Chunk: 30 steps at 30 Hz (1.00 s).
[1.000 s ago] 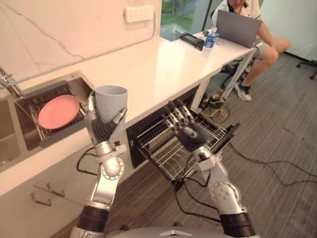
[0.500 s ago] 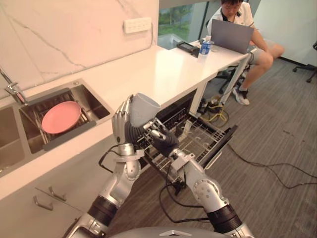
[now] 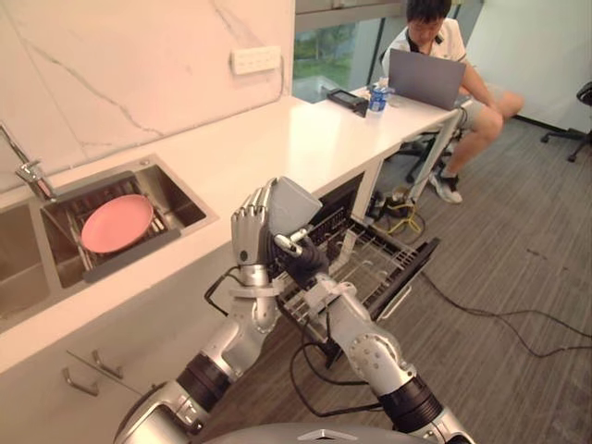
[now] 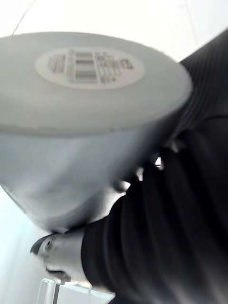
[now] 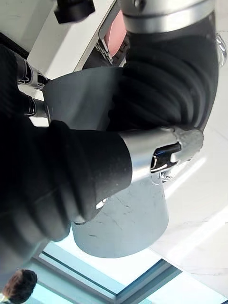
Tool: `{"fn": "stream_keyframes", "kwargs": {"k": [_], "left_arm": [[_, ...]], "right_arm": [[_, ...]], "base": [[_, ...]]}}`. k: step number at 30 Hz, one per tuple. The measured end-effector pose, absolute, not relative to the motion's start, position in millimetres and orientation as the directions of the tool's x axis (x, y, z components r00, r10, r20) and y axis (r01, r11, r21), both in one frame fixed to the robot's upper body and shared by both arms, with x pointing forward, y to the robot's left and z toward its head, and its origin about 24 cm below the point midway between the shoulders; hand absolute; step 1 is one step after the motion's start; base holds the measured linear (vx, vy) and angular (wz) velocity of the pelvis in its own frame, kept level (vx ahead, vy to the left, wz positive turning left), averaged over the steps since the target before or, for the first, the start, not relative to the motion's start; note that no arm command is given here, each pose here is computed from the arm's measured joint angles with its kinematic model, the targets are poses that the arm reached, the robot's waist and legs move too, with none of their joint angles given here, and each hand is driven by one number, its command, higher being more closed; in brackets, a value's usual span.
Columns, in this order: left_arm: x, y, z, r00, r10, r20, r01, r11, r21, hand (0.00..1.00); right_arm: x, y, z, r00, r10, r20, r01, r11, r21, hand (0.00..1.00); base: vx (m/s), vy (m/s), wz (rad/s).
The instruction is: Walk over to the sink, pick up the cup, carry it to the dishwasher, place the cup inside the dishwasher, then close the dishwasher door
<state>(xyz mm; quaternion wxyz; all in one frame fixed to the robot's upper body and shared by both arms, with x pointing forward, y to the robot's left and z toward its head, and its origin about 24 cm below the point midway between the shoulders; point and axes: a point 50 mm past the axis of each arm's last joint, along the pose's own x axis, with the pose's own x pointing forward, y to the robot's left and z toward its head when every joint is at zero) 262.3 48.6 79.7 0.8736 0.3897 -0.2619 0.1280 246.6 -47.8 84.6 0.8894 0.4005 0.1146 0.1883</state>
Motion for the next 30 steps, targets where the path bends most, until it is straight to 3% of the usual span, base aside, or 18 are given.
{"fn": "stream_keyframes", "kwargs": {"k": [19,20,30], "left_arm": [[258.9,44.3,73.7,0.802,-0.019,0.597,-0.464,0.609,0.643,1.00],[258.9,44.4,73.8,0.801,-0.017,0.598,-0.466,0.609,0.641,1.00],[258.5,46.3,74.6,0.780,-0.017,0.626,-0.498,0.587,0.638,1.00]], "right_arm": [[262.3,-53.9,106.4,0.966,0.257,-0.039,-0.156,0.693,0.704,0.00],[262.7,-53.8,107.1,0.966,0.257,-0.036,-0.157,0.692,0.705,1.00],[262.0,-52.3,106.7,0.958,0.279,-0.060,-0.116,0.576,0.809,1.00]], "base": [[-0.04,-0.008,-0.03],[-0.03,-0.008,-0.05],[-0.02,-0.009,0.00]]}}
